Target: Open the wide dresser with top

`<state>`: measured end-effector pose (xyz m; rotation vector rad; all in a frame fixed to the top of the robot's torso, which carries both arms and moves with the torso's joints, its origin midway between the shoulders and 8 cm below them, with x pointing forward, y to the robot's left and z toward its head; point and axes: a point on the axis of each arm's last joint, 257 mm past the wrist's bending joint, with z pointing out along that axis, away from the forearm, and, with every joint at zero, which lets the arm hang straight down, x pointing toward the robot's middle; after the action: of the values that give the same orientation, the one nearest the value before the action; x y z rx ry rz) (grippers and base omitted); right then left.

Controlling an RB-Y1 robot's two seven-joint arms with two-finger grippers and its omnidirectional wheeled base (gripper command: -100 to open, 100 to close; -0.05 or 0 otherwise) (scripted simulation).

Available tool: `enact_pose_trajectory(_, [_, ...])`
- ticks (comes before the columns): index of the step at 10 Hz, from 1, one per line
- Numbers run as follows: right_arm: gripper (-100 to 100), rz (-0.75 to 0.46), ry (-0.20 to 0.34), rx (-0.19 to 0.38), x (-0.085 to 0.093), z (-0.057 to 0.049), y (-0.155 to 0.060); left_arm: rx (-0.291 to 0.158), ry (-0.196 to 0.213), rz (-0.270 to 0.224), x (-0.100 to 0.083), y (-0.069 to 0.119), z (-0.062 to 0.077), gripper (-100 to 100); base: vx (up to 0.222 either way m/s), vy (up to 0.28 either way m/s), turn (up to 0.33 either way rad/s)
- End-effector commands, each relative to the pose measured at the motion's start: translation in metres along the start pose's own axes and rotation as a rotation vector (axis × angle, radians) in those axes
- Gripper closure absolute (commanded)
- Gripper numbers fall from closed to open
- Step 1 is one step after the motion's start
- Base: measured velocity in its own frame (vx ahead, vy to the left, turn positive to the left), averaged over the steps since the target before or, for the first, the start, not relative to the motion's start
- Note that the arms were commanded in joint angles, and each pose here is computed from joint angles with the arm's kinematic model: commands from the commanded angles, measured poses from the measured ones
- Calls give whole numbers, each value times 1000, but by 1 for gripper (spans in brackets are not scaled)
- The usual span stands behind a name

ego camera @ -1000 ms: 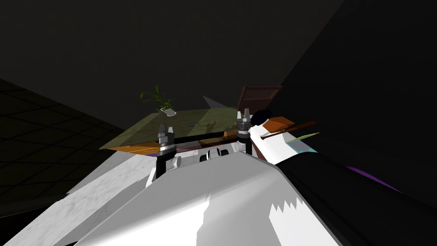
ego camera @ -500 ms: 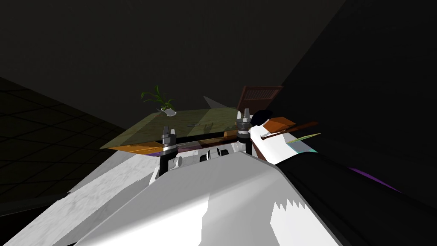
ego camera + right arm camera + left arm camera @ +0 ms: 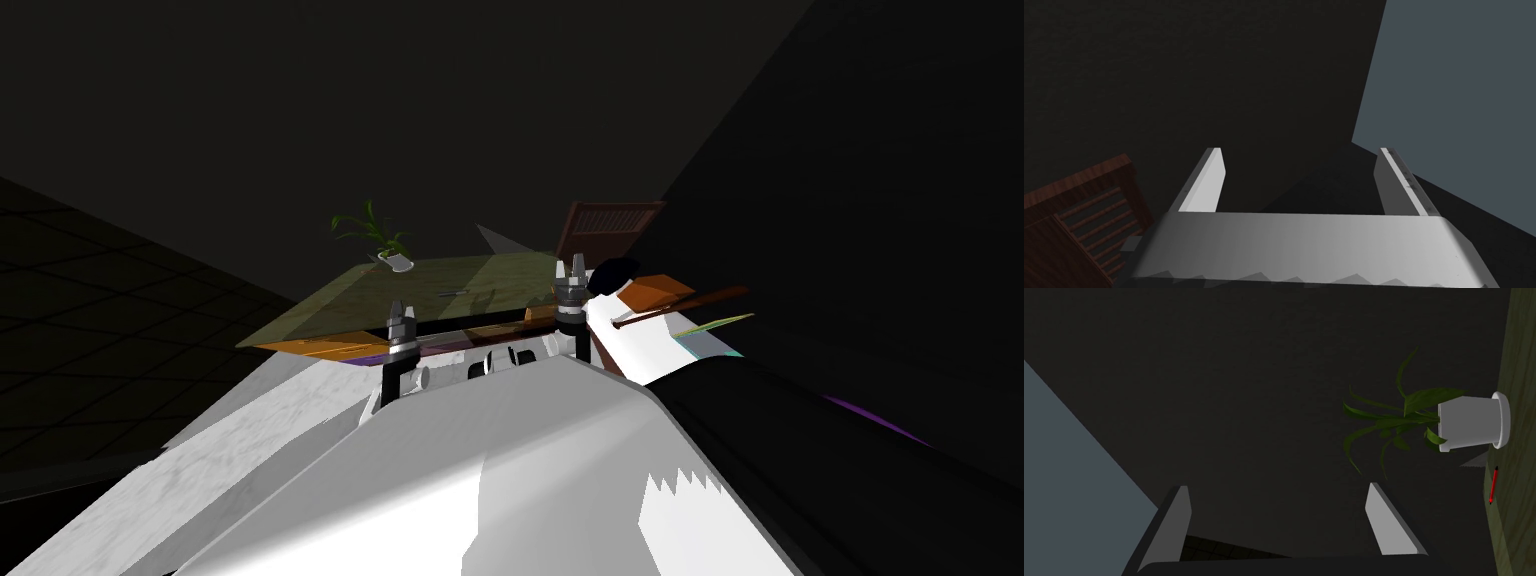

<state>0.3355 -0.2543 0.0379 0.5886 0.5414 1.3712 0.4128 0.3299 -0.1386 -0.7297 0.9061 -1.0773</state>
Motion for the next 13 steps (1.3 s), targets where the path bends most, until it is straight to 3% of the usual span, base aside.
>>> enact_pose_trajectory(1, [0,0,0,0,0,0,0,-33,2,1,0,22,-7,-100,10,-10,8])
enact_pose_trajectory(7, [0,0,0,0,0,0,0,-69,4,-1,5,57,-19,-100,9,-14,11])
enact_pose_trajectory(8, [0,0,0,0,0,0,0,-97,7,0,5,69,-25,-100,10,-20,9])
enact_pose_trajectory(10, [0,0,0,0,0,0,0,-119,10,0,9,84,-32,-100,18,-28,13])
enact_pose_trajectory(11, [0,0,0,0,0,0,0,-107,12,-3,12,84,-31,-100,22,-29,18])
enact_pose_trajectory(13, [0,0,0,0,0,0,0,-141,15,-1,12,98,-39,-100,10,-19,4])
